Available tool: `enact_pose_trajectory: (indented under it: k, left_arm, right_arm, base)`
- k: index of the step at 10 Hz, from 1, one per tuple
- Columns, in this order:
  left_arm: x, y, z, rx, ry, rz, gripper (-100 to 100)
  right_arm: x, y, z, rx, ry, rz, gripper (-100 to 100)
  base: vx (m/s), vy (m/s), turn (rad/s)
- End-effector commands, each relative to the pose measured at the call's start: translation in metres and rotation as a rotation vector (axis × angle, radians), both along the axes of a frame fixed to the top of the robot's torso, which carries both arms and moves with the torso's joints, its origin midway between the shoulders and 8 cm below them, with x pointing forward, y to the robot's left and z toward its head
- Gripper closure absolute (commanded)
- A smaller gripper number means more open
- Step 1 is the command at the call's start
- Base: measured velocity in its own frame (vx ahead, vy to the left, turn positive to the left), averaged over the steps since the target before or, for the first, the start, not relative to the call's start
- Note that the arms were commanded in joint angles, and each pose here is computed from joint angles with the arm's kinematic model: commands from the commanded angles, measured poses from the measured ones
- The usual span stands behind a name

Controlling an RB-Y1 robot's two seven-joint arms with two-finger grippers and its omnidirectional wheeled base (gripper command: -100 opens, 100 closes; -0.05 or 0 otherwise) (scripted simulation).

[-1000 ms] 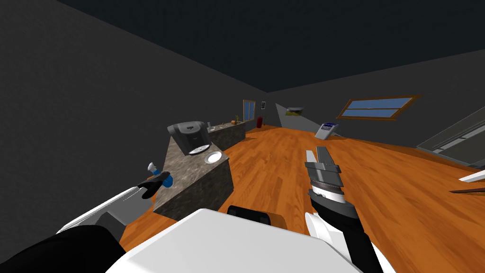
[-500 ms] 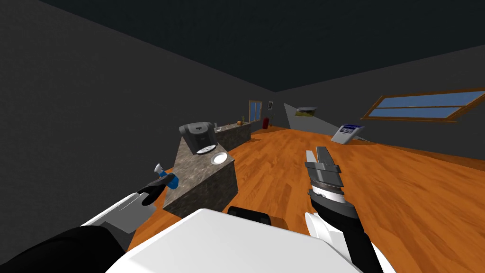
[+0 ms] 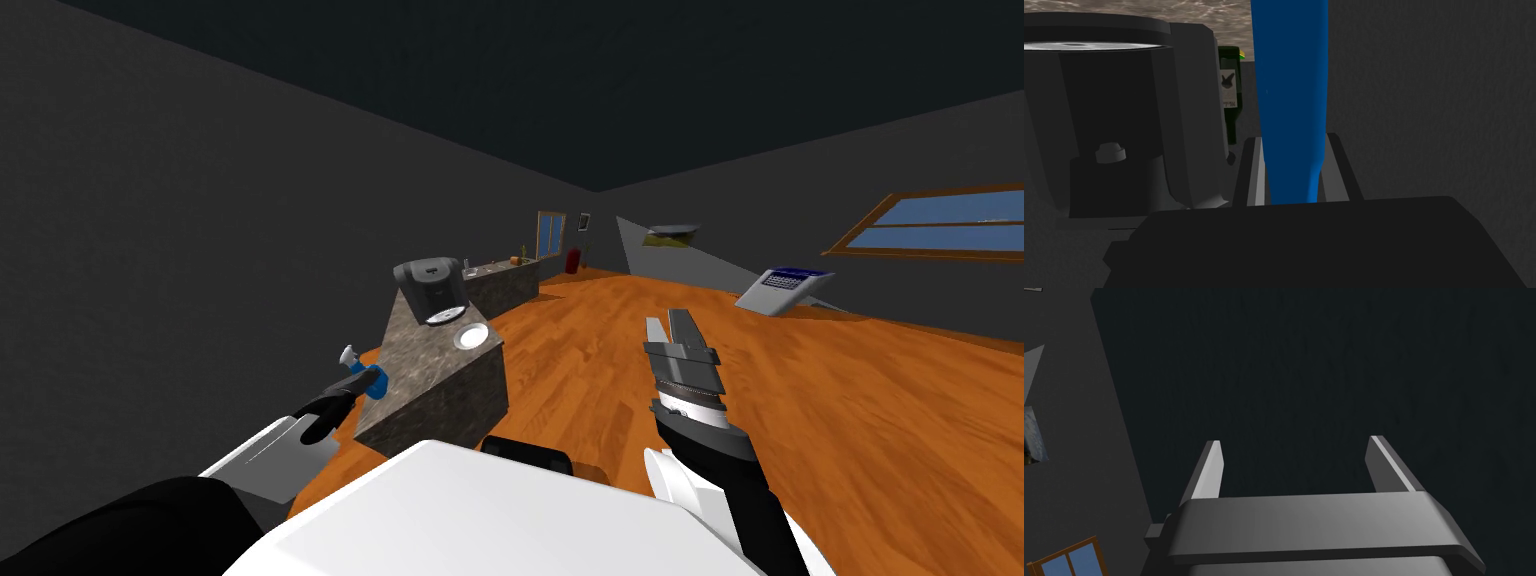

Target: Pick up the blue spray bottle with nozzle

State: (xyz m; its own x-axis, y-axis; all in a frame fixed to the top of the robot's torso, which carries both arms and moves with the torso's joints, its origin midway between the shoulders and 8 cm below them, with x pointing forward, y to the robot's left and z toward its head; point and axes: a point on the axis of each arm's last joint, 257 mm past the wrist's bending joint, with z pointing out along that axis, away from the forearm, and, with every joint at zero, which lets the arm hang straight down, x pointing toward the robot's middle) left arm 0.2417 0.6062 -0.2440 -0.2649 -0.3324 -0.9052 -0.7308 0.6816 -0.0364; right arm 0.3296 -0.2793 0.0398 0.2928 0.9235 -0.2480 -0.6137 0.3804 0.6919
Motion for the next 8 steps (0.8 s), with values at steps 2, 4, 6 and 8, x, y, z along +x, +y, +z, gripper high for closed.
enact_pose_trajectory:
  k: [2,4,6,8]
  left_arm:
    - [0.002,-0.023,0.006,0.009,-0.006,-0.042,100]
    - [0.004,-0.037,0.011,0.018,-0.01,-0.066,100]
    - [0.005,-0.05,0.018,0.026,-0.018,-0.086,100]
    - [0.007,-0.048,0.016,0.023,-0.016,-0.08,0]
  right_arm:
    - [0.0,0.0,0.0,0.0,0.0,0.0,0]
    - [0.0,0.0,0.0,0.0,0.0,0.0,0]
    - [0.0,0.0,0.0,0.0,0.0,0.0,0]
    - [0.0,0.0,0.0,0.0,0.0,0.0,0]
  base:
    - [0.082,0.036,0.122]
    - [0.07,0.03,0.135]
    - [0.092,0.037,0.181]
    - [0.01,0.002,0.002]
